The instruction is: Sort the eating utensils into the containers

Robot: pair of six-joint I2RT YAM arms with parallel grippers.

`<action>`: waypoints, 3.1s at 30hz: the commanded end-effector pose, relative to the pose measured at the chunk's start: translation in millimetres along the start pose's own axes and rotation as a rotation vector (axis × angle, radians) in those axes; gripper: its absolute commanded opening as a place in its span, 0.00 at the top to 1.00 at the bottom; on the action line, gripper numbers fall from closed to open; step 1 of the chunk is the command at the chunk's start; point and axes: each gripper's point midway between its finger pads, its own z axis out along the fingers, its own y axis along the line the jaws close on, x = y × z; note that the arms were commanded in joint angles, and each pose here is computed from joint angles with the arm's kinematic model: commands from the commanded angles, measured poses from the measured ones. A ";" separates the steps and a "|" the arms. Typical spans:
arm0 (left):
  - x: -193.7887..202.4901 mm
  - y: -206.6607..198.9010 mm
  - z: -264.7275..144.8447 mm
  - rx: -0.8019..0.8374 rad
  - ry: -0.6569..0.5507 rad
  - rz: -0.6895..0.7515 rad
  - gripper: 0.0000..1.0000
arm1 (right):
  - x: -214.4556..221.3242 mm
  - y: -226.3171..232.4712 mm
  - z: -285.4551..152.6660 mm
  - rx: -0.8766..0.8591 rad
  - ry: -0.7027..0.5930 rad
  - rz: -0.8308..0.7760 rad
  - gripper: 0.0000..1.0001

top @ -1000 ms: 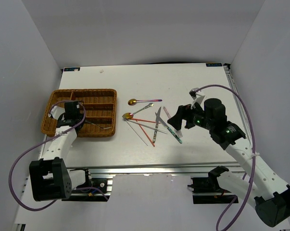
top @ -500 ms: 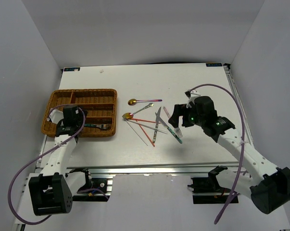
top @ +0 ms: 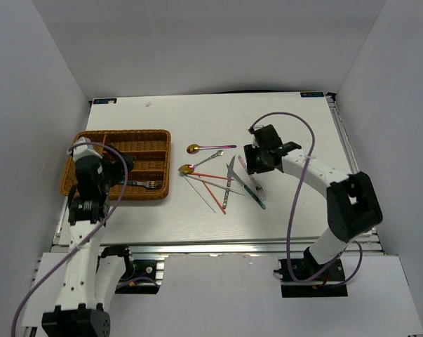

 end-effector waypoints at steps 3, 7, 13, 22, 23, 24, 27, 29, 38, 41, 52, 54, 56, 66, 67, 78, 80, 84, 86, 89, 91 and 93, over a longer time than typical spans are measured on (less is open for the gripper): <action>20.6 -17.8 -18.6 0.180 0.029 0.098 0.02 | -9.2 -7.8 25.9 0.045 0.048 -0.051 0.52; 29.5 -17.9 -13.1 0.177 0.078 0.109 0.02 | 0.4 -10.1 48.9 0.056 0.099 -0.059 0.52; 40.3 -16.4 -5.3 0.168 0.134 0.112 0.02 | 21.9 -16.2 74.4 0.076 0.195 -0.082 0.63; 42.6 -36.0 -12.0 0.283 0.142 0.117 0.02 | 28.3 -42.0 54.0 0.215 0.209 -0.066 1.00; 45.9 -38.4 -10.3 0.298 0.162 0.121 0.02 | 13.8 -42.2 39.6 0.229 0.160 -0.049 1.00; 52.0 -47.7 -13.3 0.359 0.199 0.136 0.02 | 5.2 -42.6 29.8 0.247 0.133 -0.044 1.00; 59.7 -82.6 -24.8 0.550 0.288 0.089 0.02 | -23.8 -24.4 -5.5 0.253 0.029 -0.095 1.00; 59.0 -104.7 -34.9 0.654 0.298 0.035 0.02 | -30.7 10.6 -23.9 0.128 0.011 -0.131 1.00; 59.0 -225.7 -90.4 0.976 0.274 -0.046 0.02 | -27.4 156.1 -111.1 -0.514 -0.141 -0.157 1.00; 77.4 -225.1 -73.9 0.843 0.277 0.031 0.02 | -31.2 180.6 -135.2 -0.579 -0.209 -0.145 1.00; 117.5 -224.9 -68.9 0.786 0.384 0.072 0.47 | -31.7 237.5 -160.7 -0.641 -0.247 -0.214 1.00; 122.0 -221.7 -67.2 0.766 0.399 0.086 0.61 | -37.2 238.5 -163.0 -0.630 -0.266 -0.209 1.00; 123.4 -219.5 -67.0 0.759 0.402 0.089 0.69 | -42.9 235.3 -162.6 -0.606 -0.290 -0.200 1.00; 116.4 -226.5 -78.8 0.813 0.397 0.003 1.00 | -66.2 224.1 -160.7 -0.504 -0.368 -0.171 1.00; 116.0 -226.3 -79.1 0.809 0.399 -0.010 1.00 | -67.6 224.5 -159.7 -0.503 -0.370 -0.173 1.00; 33.8 -82.8 9.6 0.091 0.154 -0.282 1.00 | -66.1 149.9 -170.5 -0.411 -0.439 -0.065 0.11; 15.0 -35.3 24.7 -0.052 0.111 -0.340 1.00 | -59.9 133.4 -168.3 -0.373 -0.437 -0.051 0.11; 11.2 31.7 53.0 -0.236 0.115 -0.414 1.00 | -47.9 115.4 -176.8 -0.360 -0.453 -0.048 0.11; 12.7 55.4 63.6 -0.286 0.105 -0.451 1.00 | -43.1 109.6 -175.9 -0.347 -0.452 -0.057 0.11; 14.5 69.1 75.8 -0.303 0.095 -0.476 1.00 | -34.9 102.2 -172.7 -0.336 -0.447 -0.058 0.11; 18.9 74.7 80.2 -0.313 0.103 -0.473 1.00 | -28.6 102.3 -168.9 -0.347 -0.433 -0.063 0.11; 29.5 79.8 82.4 -0.325 0.126 -0.472 1.00 | -23.8 101.9 -165.0 -0.348 -0.418 -0.070 0.11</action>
